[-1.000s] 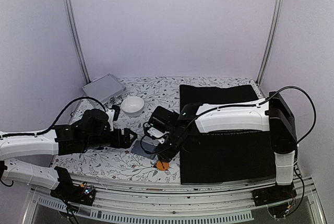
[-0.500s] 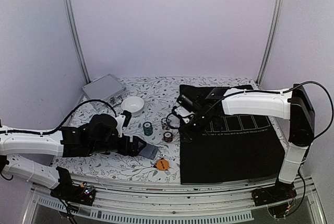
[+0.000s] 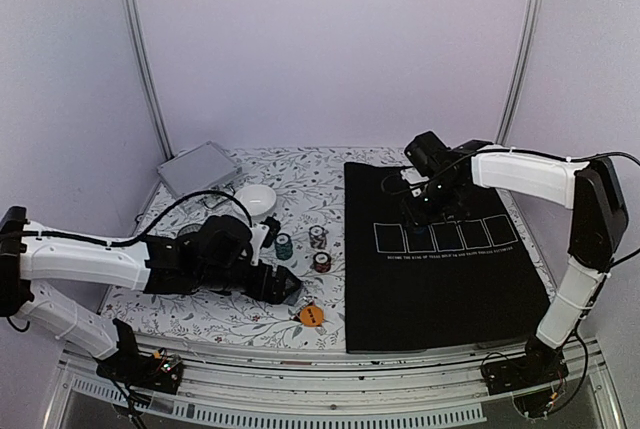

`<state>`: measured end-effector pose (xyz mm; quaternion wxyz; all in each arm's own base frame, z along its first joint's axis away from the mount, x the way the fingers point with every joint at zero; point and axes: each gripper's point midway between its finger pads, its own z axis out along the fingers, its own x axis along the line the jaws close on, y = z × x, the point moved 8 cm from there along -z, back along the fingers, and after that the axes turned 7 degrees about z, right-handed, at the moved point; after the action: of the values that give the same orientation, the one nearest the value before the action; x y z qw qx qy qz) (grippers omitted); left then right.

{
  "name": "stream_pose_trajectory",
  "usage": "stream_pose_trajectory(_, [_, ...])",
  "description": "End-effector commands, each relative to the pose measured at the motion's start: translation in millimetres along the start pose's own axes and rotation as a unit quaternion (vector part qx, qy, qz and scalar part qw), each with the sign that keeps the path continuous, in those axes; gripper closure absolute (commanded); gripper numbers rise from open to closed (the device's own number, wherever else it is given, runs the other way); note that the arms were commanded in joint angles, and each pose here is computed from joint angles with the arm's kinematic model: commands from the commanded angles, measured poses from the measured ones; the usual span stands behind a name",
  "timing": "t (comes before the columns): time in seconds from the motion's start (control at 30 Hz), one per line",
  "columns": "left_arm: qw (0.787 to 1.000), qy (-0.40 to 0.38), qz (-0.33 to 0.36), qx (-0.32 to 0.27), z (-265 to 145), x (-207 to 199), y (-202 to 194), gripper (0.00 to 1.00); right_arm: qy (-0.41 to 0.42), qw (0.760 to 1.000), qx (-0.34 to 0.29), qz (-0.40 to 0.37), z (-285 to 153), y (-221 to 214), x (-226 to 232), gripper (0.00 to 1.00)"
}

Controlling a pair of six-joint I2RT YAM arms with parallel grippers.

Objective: Distribute texas hold em gaming equipment
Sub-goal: Place the small blind button at the center of the board.

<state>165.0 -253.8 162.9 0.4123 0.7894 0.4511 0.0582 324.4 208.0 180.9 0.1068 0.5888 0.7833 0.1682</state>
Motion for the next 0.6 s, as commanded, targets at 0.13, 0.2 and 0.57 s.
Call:
stream_pose_trajectory(0.13, [0.987,-0.102,-0.021,0.126,24.2,-34.2,-34.4,0.27,0.065,0.997,0.008,-0.051,-16.8,-38.6,62.2,0.96])
stream_pose_trajectory(0.2, [0.989,-0.090,-0.020,0.117,24.2,-35.1,-33.3,0.28,0.087,0.993,0.022,-0.076,-11.9,-48.2,85.1,0.96])
stream_pose_trajectory(0.57, [0.955,-0.039,0.253,0.151,32.3,-79.1,-29.2,0.02,0.069,0.992,0.036,-0.097,3.2,-49.3,87.3,0.96])
